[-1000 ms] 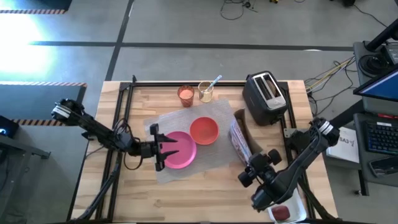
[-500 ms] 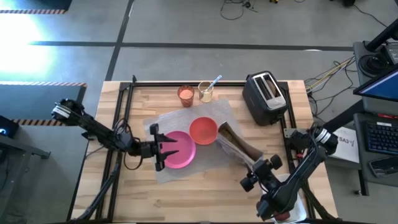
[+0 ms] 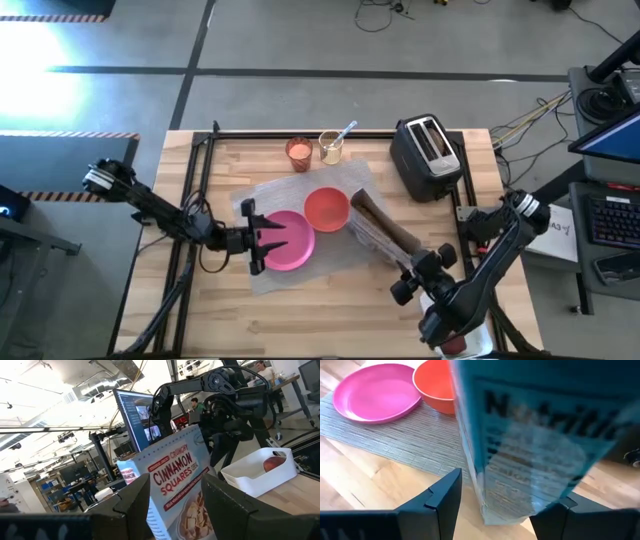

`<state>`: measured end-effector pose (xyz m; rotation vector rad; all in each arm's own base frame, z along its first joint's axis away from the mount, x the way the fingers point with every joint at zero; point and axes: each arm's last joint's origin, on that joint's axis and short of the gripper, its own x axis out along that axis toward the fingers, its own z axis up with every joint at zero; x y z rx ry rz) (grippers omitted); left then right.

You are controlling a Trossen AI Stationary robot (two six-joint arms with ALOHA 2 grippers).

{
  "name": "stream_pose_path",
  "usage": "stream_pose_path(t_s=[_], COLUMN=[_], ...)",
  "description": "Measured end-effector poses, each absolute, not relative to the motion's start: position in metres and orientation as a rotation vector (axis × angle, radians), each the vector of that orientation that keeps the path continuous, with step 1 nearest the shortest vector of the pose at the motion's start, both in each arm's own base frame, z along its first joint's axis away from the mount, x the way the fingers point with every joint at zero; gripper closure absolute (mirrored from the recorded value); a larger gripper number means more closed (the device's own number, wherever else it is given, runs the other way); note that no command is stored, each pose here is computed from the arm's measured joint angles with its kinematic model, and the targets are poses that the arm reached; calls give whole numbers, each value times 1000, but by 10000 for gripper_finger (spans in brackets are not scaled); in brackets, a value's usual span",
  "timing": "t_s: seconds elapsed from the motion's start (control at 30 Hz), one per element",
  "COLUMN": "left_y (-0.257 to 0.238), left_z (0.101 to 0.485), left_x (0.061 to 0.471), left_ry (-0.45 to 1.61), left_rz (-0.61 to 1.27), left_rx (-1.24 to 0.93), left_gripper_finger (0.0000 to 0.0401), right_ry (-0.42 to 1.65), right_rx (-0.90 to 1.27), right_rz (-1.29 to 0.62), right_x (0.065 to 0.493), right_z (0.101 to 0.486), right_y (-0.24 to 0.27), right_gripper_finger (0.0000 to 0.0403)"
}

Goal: Arrange a breakfast setting
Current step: Pour the cereal from the cereal box into the orange bowl

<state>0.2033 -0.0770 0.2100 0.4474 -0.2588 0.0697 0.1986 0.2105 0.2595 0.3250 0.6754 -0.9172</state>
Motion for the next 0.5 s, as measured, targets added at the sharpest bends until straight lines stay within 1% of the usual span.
stream_pose_path(t_s=[0.23,0.5], left_y=[-77,-77], left_z=[210,210], left_x=[203,203], left_ry=[-258,-259], left_rz=[69,70], left_rx=[448,448], left_gripper_finger=[239,239], right_ry=[675,605], right_rx=[249,226], right_rz=[-931,-934], right_x=[193,183], right_z=[248,236], right_y=[205,203], right_gripper_finger=[216,216])
